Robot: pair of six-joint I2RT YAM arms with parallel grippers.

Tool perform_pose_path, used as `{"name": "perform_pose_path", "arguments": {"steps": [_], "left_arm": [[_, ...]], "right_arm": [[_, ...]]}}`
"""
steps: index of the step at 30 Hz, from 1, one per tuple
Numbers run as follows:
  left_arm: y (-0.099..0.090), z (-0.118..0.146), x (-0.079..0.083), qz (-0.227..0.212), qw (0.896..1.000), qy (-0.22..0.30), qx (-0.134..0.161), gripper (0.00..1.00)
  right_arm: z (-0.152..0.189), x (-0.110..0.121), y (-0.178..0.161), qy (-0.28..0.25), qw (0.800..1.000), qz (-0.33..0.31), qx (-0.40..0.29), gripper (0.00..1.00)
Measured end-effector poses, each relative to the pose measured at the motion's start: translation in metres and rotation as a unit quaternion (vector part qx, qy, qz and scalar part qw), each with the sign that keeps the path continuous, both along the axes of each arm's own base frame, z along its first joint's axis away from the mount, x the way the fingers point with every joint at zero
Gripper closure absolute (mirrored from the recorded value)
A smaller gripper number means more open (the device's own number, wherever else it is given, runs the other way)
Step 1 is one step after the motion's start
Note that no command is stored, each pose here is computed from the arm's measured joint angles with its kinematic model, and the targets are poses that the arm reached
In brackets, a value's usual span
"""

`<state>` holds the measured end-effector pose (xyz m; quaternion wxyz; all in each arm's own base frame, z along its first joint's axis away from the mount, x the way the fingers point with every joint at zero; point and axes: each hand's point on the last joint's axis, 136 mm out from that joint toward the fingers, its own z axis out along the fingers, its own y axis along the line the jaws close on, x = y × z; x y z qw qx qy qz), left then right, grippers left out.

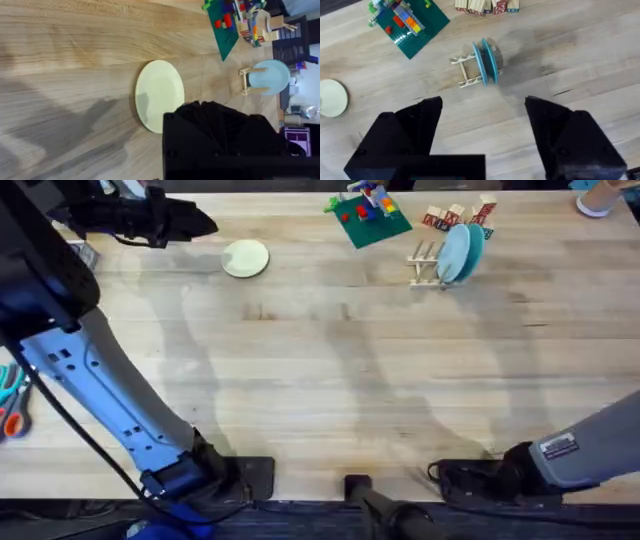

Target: Pick up the plates from the table one by one and place each into a slot on the dish rack.

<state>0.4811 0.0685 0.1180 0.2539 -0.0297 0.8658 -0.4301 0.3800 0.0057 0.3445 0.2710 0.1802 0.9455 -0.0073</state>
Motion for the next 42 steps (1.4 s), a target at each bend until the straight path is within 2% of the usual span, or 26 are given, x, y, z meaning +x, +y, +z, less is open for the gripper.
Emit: {"name": "perform_pose_path", "arguments": {"steps": [18, 22, 31, 36, 42], "left_arm": [[0.002, -0.009, 0.000, 0.002, 1.000, 0.014, 0.022, 0.960], [0.001, -0.023, -0.003, 0.001, 0.999, 0.033, 0.013, 0.962], [-0.003, -0.078, -0.009, -0.004, 0.996, 0.087, -0.014, 0.962], [-0.008, -0.083, -0.010, -0.007, 0.995, 0.092, -0.038, 0.962], [-0.012, -0.083, -0.009, -0.013, 0.995, 0.088, -0.039, 0.962]], "right_arm": [[0.000, 0.000, 0.000, 0.000, 1.000, 0.000, 0.000, 0.005], [0.000, 0.000, 0.000, 0.000, 1.000, 0.000, 0.000, 0.005], [0.000, 0.000, 0.000, 0.000, 1.000, 0.000, 0.000, 0.005], [0.000, 0.000, 0.000, 0.000, 1.000, 0.000, 0.000, 0.005], [0.000, 0.000, 0.000, 0.000, 1.000, 0.000, 0.000, 0.005]]}}
